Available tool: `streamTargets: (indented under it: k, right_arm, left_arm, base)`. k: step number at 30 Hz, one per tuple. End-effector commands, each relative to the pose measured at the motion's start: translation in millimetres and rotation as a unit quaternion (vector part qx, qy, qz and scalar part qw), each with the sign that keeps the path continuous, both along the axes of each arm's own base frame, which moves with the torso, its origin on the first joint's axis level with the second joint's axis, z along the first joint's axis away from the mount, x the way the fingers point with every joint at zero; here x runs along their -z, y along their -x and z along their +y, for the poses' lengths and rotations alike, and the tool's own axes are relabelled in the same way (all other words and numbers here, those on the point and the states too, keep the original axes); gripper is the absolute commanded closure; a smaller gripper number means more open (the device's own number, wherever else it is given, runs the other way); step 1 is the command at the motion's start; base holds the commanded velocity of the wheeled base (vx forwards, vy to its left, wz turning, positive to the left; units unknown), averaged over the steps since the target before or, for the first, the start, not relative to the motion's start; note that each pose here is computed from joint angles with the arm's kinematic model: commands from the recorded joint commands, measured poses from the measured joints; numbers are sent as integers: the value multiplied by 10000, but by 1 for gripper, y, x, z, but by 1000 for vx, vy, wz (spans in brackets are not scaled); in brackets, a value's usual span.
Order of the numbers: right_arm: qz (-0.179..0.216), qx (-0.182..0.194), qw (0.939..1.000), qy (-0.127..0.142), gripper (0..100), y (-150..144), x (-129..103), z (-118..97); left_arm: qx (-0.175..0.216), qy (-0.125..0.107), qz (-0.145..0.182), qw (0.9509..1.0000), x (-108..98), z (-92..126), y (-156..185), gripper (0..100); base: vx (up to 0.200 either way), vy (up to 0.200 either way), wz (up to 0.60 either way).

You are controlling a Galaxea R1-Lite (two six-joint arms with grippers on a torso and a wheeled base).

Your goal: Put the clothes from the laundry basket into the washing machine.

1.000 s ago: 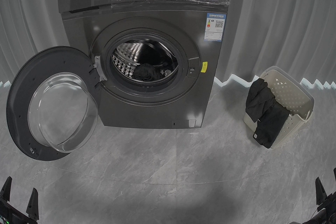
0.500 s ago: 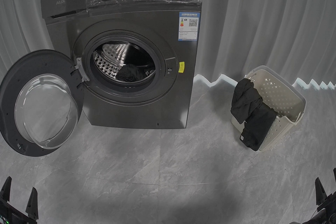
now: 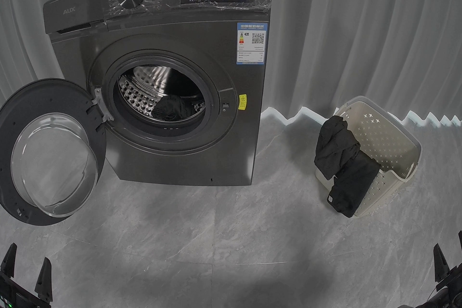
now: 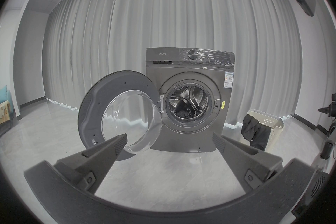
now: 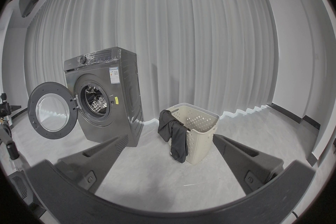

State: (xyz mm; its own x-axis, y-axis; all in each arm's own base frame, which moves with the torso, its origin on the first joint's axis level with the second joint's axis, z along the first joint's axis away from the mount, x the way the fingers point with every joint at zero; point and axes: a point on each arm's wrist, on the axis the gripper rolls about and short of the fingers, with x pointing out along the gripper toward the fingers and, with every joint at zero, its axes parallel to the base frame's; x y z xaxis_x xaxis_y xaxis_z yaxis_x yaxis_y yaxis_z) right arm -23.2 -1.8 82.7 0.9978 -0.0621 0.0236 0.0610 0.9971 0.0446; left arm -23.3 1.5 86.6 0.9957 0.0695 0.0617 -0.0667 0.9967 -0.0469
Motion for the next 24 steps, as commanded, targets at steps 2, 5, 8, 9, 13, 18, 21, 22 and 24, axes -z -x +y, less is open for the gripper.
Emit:
streamTargets:
  k: [2, 5, 8, 9, 13, 18, 21, 22, 24]
  right_arm:
    - [11, -4, 10000, 0, 0, 0, 4, 0]
    - [3, 4, 10000, 0, 0, 0, 4, 0]
    - [3, 4, 10000, 0, 0, 0, 4, 0]
    - [-5, 4, 10000, 0, 0, 0, 4, 0]
    - [3, 4, 10000, 0, 0, 0, 4, 0]
    - [3, 4, 10000, -7, 0, 0, 4, 0]
    - [10, 11, 10000, -7, 0, 0, 4, 0]
    - [10, 11, 10000, -7, 0, 0, 4, 0]
    - [13, 12, 10000, 31, 0, 0, 4, 0]
  left_arm:
    - [-1, -68, 7, 10000, 4, 0, 0, 0]
    - [-55, -65, 8, 10000, 4, 0, 0, 0]
    - [-116, -61, 8, 9999, 4, 0, 0, 0]
    - [-117, -76, 10, 9999, 4, 0, 0, 0]
    - [-109, -69, 9, 9999, 4, 0, 0, 0]
    - [-108, -46, 7, 9999, 4, 0, 0, 0]
    - [-93, -62, 8, 9999, 4, 0, 0, 0]
    - [-93, -62, 8, 9999, 4, 0, 0, 0]
    - [-86, -71, 9, 9999, 4, 0, 0, 0]
  base:
    - [200, -200, 0]
    - [67, -67, 0]
    - [0, -200, 0]
    - [0, -200, 0]
    - [0, -200, 0]
    - [0, -200, 0]
    - [0, -200, 0]
    - [0, -200, 0]
    - [0, -200, 0]
